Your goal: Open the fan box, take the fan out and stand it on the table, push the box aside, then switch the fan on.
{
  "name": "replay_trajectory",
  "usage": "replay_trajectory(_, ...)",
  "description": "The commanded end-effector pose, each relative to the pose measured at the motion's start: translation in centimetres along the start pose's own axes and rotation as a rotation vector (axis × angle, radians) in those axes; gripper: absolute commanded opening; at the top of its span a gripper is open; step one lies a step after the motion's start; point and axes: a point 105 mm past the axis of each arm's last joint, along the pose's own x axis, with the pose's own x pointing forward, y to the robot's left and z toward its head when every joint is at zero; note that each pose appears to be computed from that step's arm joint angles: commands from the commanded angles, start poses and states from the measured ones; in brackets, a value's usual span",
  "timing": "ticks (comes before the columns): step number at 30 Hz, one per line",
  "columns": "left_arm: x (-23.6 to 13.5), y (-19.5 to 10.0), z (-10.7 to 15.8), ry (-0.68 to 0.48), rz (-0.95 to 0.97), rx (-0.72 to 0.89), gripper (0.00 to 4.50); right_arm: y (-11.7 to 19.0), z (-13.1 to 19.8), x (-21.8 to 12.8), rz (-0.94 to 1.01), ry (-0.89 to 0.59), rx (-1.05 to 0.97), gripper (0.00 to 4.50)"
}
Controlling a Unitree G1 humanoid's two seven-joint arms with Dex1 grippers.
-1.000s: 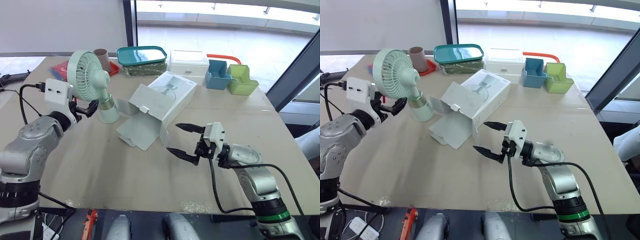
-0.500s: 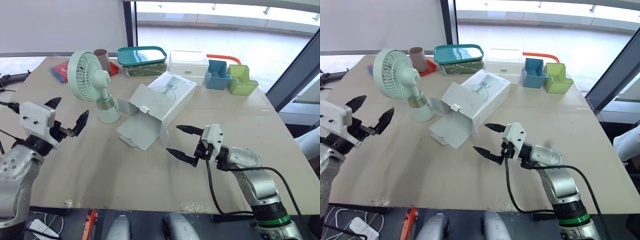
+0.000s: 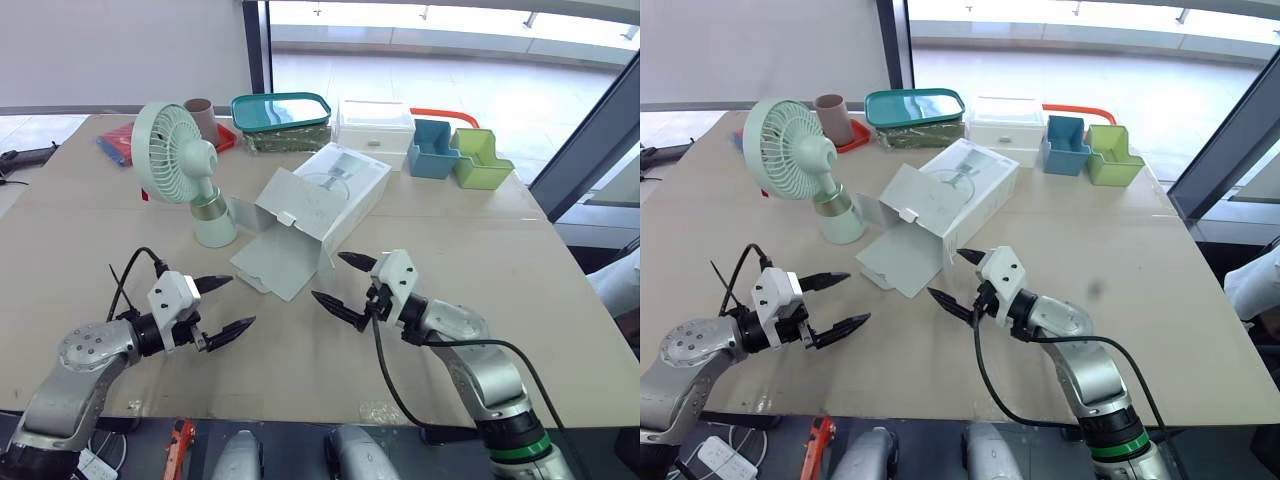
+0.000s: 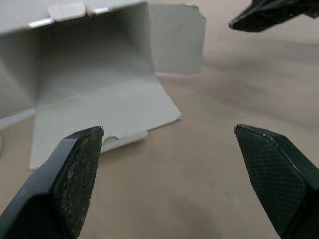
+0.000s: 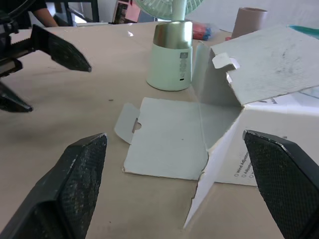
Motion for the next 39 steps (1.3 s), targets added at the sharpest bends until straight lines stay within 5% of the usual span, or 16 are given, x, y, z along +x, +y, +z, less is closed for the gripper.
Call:
replay_trajectory(1,0.0,0.3,0.3,-0.020,-0.022,0.023,4.46,-0.1,1.3,0.3,-0.042,-0.028,-0.025,4.50)
replay_trajectory(32,2.9,-1.2,2.5,-0.114,-0.072,0.008,4.46,-3.1,-0.3,5.0,-0.468,0.176,0.148,4.50)
replay_trajectory(39,3.0,-1.4,2.5,-0.118,-0.062,-0.008,4.50,-3.6,-0.3,5.0,-0.490,0.168,0.162,2.00)
